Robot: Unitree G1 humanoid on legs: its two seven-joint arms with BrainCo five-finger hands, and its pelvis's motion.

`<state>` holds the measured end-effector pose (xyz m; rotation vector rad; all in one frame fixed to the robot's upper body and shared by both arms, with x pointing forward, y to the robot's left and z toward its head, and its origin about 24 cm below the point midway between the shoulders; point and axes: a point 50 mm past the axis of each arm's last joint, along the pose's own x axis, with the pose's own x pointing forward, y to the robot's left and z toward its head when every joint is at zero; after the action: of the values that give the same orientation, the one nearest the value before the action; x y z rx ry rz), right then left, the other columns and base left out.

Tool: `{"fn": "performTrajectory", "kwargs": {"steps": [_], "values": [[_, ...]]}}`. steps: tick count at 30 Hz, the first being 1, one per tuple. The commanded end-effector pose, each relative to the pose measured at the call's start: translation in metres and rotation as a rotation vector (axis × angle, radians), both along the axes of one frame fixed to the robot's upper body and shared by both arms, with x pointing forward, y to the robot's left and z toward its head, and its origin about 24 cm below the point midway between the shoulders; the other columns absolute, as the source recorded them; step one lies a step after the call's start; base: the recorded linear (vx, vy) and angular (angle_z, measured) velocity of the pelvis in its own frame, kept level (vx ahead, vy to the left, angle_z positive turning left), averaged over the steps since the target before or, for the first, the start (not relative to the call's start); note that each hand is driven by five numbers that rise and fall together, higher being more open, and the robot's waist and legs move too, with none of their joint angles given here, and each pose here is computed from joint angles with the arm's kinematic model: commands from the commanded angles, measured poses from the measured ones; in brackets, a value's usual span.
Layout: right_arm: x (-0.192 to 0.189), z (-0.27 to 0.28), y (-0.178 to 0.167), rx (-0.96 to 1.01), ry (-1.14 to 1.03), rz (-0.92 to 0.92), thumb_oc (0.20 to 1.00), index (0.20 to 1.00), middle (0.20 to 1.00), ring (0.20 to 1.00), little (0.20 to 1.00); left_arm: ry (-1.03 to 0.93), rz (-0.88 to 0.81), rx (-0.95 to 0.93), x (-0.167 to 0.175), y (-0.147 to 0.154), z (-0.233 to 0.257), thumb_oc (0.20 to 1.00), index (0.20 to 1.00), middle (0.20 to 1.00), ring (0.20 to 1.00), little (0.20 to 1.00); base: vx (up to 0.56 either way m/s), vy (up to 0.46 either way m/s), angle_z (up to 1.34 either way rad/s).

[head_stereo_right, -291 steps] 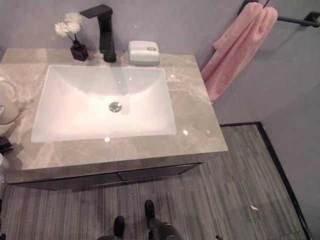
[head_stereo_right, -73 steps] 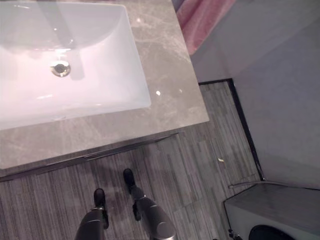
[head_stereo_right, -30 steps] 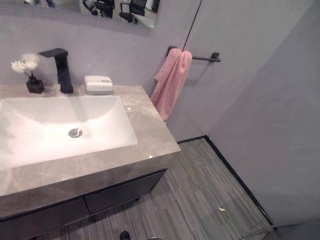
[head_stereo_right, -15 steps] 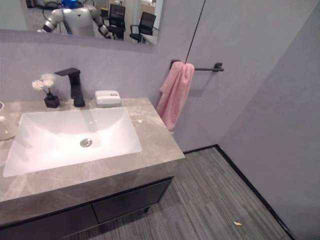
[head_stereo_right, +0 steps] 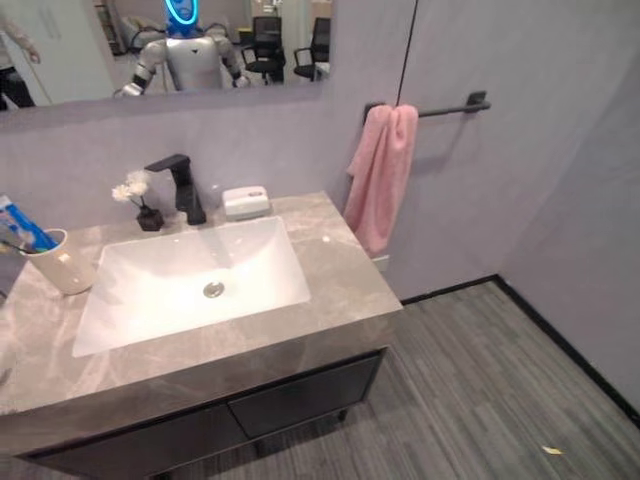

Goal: Put brush and paste in cup on sink, flatten towel.

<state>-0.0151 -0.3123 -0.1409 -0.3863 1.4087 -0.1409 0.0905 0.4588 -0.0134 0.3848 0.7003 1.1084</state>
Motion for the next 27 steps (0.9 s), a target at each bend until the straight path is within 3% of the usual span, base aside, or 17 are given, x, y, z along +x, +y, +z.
{"fn": "performTrajectory", "kwargs": {"steps": [1,7,14,16,17,19,22,27], "values": [[-0.002,-0.004,0.005,-0.016,0.008,-0.047,1.000,1.000,1.000,1.000,1.000,0.351,0.203,-0.241,-0.112,-0.035,-0.057,1.000,1.000,1.000,1.000,1.000,0.01,0.032,0.11],[0.013,-0.004,0.001,-0.032,-0.008,-0.052,1.000,1.000,1.000,1.000,1.000,0.444,0.262,-0.491,-0.156,-0.091,-0.096,1.000,1.000,1.000,1.000,1.000,0.02,0.047,0.15],[0.024,-0.004,0.001,-0.036,-0.016,-0.015,1.000,1.000,1.000,1.000,1.000,0.508,0.133,-0.680,-0.157,-0.140,-0.124,1.000,1.000,1.000,1.000,1.000,0.02,0.021,0.13],[0.024,-0.004,0.001,-0.036,-0.016,-0.015,1.000,1.000,1.000,1.000,1.000,0.508,0.133,-0.680,-0.157,-0.140,-0.124,1.000,1.000,1.000,1.000,1.000,0.02,-0.019,-0.07],[0.033,-0.005,0.005,-0.029,-0.027,0.025,1.000,1.000,1.000,1.000,1.000,0.533,-0.029,-0.714,-0.134,-0.152,-0.133,1.000,1.000,1.000,1.000,1.000,0.02,-0.032,-0.04],[0.036,-0.006,0.007,-0.026,-0.030,0.041,1.000,1.000,1.000,1.000,1.000,0.553,-0.077,-0.709,-0.127,-0.153,-0.134,1.000,1.000,1.000,1.000,1.000,0.01,-0.046,0.01],[0.051,-0.008,0.015,-0.017,-0.066,0.084,1.000,1.000,1.000,1.000,1.000,0.649,-0.420,-0.748,-0.099,-0.191,-0.149,1.000,1.000,1.000,1.000,1.000,0.01,-0.104,-0.02],[0.065,-0.011,0.030,0.006,-0.105,0.119,1.000,1.000,1.000,1.000,1.000,0.685,-0.603,-0.721,-0.067,-0.207,-0.154,1.000,1.000,1.000,1.000,1.000,0.02,-0.129,0.00]]}}
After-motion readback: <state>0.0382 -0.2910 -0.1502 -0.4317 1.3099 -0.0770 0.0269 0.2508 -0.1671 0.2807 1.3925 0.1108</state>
